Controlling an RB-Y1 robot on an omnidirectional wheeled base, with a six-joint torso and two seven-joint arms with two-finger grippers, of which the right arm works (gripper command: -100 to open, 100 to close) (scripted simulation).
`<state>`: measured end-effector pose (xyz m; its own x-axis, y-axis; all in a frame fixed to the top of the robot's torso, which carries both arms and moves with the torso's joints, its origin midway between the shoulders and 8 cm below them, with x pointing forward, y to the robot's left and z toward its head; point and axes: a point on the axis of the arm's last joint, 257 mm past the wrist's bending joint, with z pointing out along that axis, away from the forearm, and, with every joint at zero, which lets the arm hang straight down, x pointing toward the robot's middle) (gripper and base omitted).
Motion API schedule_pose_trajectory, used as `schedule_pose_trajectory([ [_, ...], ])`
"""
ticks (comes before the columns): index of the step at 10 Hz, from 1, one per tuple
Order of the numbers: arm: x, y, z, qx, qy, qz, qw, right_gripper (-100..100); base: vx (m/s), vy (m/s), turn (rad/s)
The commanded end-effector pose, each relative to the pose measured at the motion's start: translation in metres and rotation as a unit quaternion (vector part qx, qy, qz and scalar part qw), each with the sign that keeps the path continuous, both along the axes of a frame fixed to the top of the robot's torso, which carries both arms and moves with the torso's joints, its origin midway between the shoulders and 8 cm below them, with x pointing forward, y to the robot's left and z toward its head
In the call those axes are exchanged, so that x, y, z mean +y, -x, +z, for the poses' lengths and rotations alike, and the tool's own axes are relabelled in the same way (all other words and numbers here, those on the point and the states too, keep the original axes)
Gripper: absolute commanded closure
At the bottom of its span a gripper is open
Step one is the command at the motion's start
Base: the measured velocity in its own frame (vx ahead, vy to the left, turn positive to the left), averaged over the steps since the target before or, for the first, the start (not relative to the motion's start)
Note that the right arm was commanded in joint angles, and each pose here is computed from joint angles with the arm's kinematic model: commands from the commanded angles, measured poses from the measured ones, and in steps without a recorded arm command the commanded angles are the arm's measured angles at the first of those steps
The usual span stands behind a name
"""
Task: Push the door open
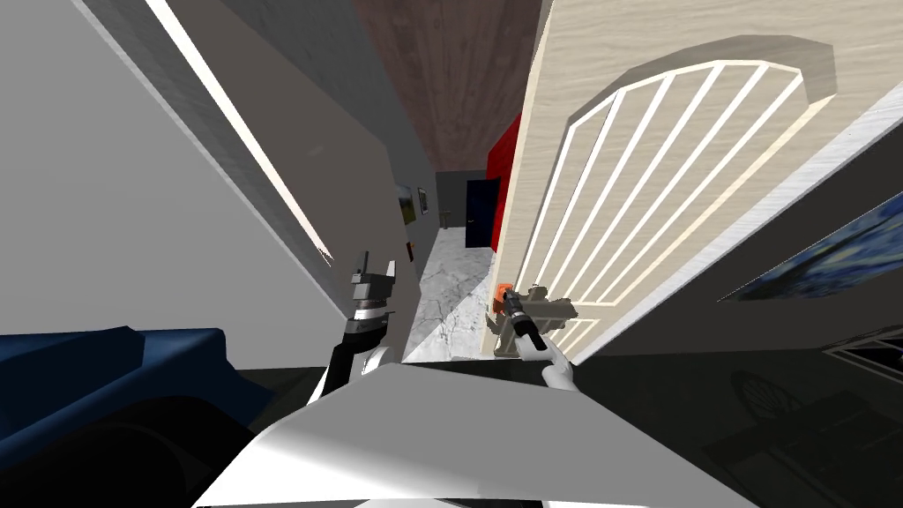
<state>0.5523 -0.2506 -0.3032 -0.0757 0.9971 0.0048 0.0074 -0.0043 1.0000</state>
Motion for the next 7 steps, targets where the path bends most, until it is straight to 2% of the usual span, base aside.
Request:
schedule_pose_trajectory([
  [1,-0.014,-0.004,0.010,-0.009,0.003,-0.012,0.9999,100,0.196,0.069,-0.049],
  [7,-0.056,-0.006,0.010,-0.008,0.005,-0.054,0.9985,100,0.195,0.104,-0.067],
])
